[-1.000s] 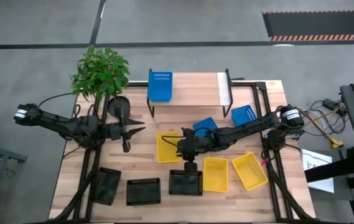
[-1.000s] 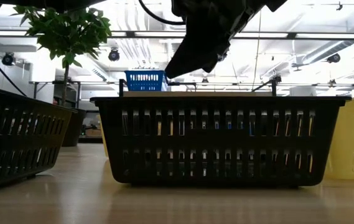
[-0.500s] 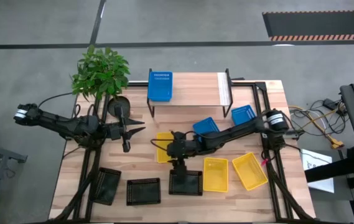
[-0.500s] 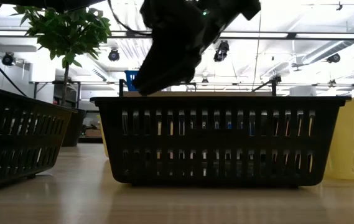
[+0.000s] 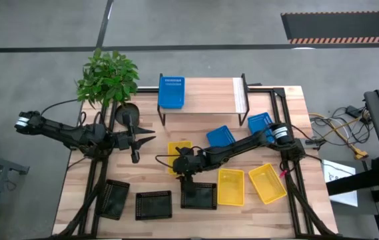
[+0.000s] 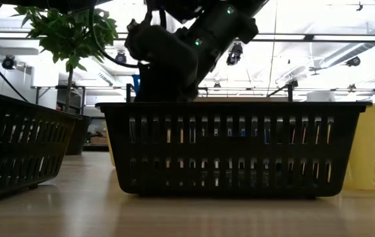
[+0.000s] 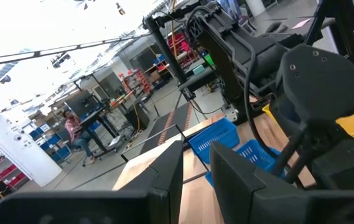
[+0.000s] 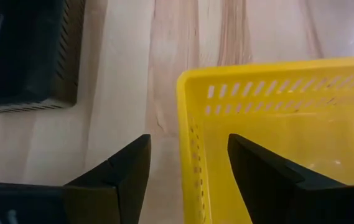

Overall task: Stack baskets on shelf by color
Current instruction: Put the top yellow bin on the shelf

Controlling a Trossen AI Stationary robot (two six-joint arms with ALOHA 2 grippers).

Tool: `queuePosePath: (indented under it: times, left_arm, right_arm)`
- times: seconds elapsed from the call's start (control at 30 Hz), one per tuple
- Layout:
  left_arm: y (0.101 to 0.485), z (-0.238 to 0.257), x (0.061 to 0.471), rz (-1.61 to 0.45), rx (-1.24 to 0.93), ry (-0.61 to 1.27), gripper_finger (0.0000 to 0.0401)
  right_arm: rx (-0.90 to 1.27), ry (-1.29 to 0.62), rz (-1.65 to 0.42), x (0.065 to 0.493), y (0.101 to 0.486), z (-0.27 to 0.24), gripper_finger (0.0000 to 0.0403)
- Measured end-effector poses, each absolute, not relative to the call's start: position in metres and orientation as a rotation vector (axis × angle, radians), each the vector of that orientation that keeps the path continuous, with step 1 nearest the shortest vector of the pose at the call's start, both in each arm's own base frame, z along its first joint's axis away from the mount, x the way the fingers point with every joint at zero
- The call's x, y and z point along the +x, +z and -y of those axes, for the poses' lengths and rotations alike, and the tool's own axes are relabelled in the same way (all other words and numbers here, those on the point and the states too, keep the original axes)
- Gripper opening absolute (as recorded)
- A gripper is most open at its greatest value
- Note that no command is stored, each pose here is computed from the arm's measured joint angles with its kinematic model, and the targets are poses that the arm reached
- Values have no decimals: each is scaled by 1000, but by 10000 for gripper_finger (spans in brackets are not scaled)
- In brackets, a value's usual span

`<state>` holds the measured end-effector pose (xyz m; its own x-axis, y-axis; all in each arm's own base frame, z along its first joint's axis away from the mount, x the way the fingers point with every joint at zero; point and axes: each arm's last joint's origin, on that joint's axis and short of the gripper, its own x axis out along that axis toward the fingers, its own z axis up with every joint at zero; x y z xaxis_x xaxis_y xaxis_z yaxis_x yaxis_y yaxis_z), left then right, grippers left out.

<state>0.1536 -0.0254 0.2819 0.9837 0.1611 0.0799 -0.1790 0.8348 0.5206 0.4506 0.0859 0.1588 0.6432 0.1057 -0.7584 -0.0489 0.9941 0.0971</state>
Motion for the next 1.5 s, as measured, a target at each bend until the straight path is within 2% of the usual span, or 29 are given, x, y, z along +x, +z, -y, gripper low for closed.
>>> queuePosePath:
  times: [0.13,0.23,0.63,0.9,1.5]
  left_arm:
    - [282,25,154,32,554,180,63]
    - [282,25,154,32,555,180,63]
    - [282,25,154,34,554,180,63]
    - [282,25,154,33,554,180,63]
    - [282,25,154,32,555,180,63]
  right_arm:
    - [72,87,-868,451,159,-86,194]
    - [72,87,-870,450,159,-86,169]
    - [76,135,-882,449,159,-87,17]
    - [36,165,-855,442,185,-86,14]
    - [-92,248,-677,383,305,-92,13]
